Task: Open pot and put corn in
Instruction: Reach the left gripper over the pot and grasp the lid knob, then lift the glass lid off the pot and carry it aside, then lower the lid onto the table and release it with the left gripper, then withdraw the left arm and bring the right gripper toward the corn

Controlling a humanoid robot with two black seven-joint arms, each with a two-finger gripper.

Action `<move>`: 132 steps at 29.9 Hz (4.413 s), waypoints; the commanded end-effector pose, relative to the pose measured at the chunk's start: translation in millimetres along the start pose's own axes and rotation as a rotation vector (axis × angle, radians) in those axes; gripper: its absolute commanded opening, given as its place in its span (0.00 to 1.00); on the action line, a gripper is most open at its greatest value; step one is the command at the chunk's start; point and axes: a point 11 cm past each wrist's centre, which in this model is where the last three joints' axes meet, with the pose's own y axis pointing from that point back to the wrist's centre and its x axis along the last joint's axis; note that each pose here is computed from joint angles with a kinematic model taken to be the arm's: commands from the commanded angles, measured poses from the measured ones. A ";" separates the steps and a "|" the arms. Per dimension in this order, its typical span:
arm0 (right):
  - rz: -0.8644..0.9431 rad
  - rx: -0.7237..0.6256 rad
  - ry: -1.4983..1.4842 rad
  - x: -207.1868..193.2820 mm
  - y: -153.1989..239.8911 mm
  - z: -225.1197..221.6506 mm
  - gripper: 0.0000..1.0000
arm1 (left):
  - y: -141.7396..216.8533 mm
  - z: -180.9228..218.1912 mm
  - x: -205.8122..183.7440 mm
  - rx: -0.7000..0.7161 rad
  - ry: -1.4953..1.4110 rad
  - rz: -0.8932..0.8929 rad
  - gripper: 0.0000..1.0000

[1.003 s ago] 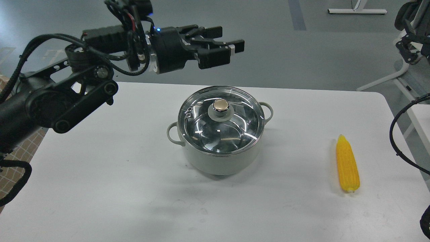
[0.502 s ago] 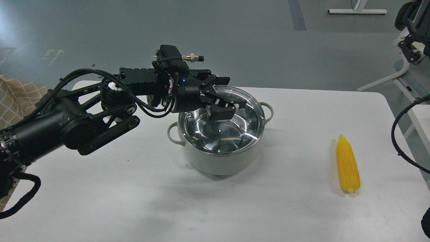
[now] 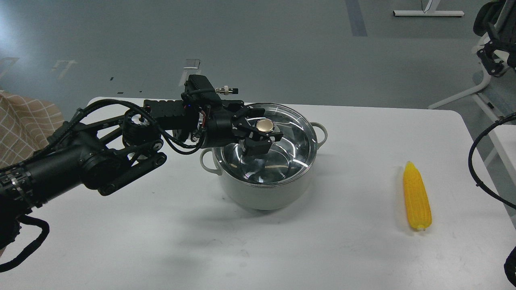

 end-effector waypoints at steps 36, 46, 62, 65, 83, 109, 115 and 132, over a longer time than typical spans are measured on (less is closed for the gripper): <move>0.002 -0.006 -0.002 0.4 1.0 3.2 1.00 | 68.1 -28.5 66.3 0.054 -0.067 0.102 0.25; 0.019 -0.018 -0.002 7.1 7.8 7.4 1.00 | 195.1 -102.6 8.2 0.356 0.102 0.072 0.25; -0.014 -0.003 0.008 -4.3 4.9 3.1 1.00 | 260.6 -128.9 -163.5 0.638 0.269 -0.045 0.24; -0.011 -0.006 0.008 -3.0 6.2 4.4 1.00 | 256.8 -132.1 -174.8 0.655 0.280 -0.035 0.24; -0.015 -0.018 0.020 -3.1 16.0 9.2 1.00 | 240.5 -119.1 -211.0 0.659 0.328 -0.027 0.45; -0.119 -0.282 0.699 -15.9 29.3 -46.1 1.00 | 260.8 -195.4 37.3 0.538 0.764 0.879 0.86; -0.205 -0.399 0.998 -35.8 37.3 -22.5 1.00 | 254.0 -192.6 96.6 0.165 1.168 1.201 0.91; -0.384 -0.896 1.526 -0.1 129.1 103.3 1.00 | 232.6 -166.2 119.0 -0.436 1.486 1.274 0.97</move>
